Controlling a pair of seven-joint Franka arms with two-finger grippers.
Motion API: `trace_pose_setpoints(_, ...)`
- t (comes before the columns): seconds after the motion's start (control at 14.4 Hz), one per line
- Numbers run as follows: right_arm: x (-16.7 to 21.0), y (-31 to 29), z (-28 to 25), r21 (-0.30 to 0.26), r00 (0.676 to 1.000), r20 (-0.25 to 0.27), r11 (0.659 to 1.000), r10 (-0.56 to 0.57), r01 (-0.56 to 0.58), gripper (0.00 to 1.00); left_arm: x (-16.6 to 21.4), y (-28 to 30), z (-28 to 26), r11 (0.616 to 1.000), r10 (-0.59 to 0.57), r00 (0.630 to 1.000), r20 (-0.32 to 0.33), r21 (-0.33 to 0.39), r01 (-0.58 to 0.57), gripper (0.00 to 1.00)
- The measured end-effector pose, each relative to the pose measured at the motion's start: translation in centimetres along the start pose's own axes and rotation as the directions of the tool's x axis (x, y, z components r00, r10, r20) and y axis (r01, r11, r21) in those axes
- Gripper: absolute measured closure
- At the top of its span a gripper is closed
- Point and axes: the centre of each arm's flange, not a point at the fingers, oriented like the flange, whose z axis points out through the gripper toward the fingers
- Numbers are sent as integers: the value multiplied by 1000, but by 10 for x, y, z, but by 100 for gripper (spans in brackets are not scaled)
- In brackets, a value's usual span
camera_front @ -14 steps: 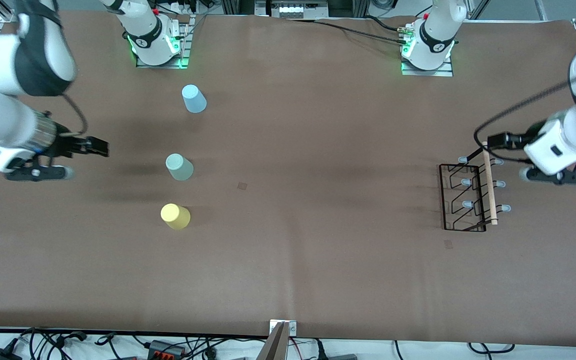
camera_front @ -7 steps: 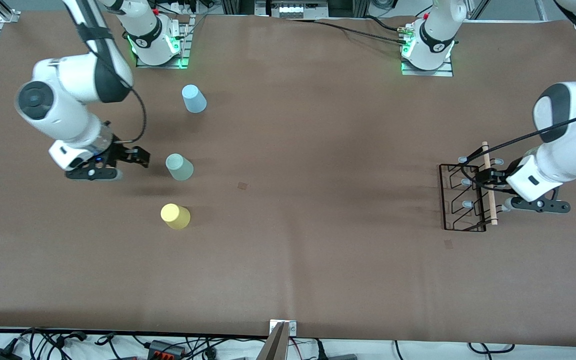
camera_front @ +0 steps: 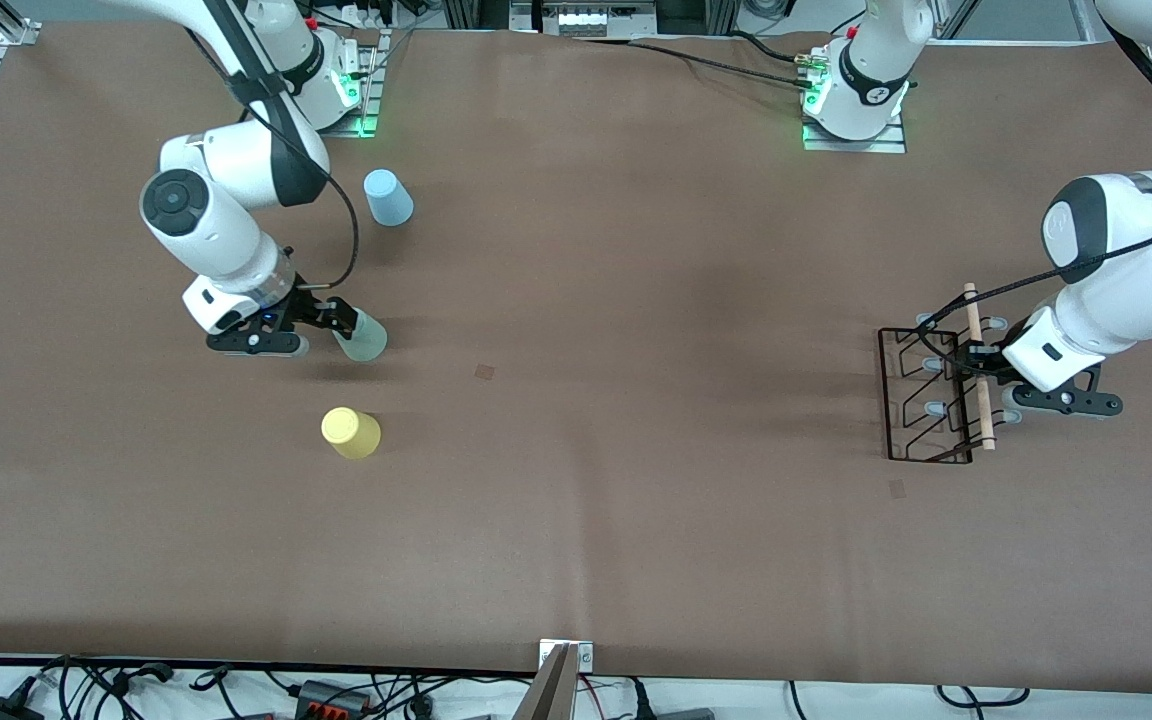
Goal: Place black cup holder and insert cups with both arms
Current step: 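Carry the rack toward the table middle while the right gripper grasps the teal cup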
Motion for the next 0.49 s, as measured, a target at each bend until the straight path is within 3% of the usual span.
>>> trace_pose_setpoints(0.21, -1, -8, 13, 6, 1000, -6, 1000, -6, 6, 0, -1, 1, -1, 1000, 3, 1000, 0, 0, -3, 85)
trace_pose_setpoints(0.49, -6, -7, 31, 5, 1000, 9, 1000, -6, 6, 0, 0, 2, -5, 1000, 5, 1000, -8, 1, -5, 84)
